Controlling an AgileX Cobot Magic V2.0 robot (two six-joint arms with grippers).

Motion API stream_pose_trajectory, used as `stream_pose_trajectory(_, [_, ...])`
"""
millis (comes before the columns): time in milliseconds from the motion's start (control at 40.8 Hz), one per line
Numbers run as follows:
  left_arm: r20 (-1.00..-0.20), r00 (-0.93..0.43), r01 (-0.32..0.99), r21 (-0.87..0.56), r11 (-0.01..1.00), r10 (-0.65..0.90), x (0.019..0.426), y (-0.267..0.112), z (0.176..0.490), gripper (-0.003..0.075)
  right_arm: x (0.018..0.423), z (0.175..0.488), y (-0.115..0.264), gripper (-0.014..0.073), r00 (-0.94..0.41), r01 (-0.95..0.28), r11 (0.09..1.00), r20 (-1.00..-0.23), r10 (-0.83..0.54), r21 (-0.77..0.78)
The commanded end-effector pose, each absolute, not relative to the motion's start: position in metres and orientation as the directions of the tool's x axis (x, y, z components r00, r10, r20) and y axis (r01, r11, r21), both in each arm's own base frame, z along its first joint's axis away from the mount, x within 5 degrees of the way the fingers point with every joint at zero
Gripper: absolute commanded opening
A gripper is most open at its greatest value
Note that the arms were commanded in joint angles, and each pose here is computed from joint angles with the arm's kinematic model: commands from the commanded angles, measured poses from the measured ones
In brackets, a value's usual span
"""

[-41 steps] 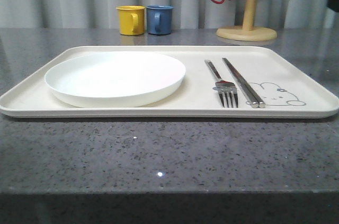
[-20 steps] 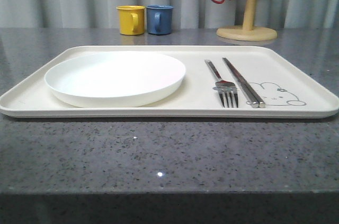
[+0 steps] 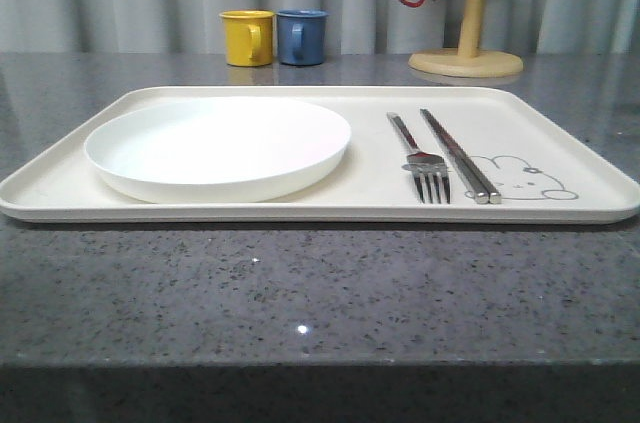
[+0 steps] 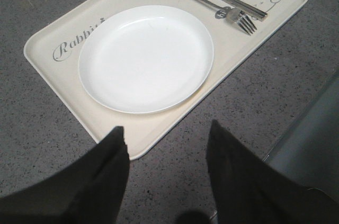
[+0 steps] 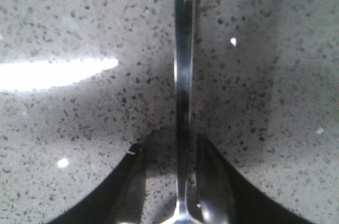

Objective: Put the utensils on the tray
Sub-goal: 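Grasp the silver spoon with the right gripper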

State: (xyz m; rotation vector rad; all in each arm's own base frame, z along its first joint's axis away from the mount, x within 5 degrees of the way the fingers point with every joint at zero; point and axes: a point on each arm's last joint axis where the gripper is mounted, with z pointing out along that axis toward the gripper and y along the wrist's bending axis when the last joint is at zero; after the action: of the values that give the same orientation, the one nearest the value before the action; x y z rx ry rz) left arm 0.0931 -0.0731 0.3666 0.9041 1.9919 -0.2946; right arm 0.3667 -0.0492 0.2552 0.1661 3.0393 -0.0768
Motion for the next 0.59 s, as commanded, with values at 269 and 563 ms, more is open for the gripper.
stream_pose_trajectory(269, [-0.864, -0.272, 0.686, 0.135, 0.715, 0.424, 0.095, -0.076, 0.38, 0.0335, 0.356, 0.279, -0.052, 0.0041, -0.991, 0.106, 0.992, -0.092, 0.1, -0.063])
stream_pose_trajectory(563, [-0.864, -0.272, 0.686, 0.135, 0.715, 0.424, 0.095, -0.076, 0.38, 0.0335, 0.339, 0.336, 0.006, 0.0041, -0.967, -0.006, 0.995, -0.255, 0.018, 0.095])
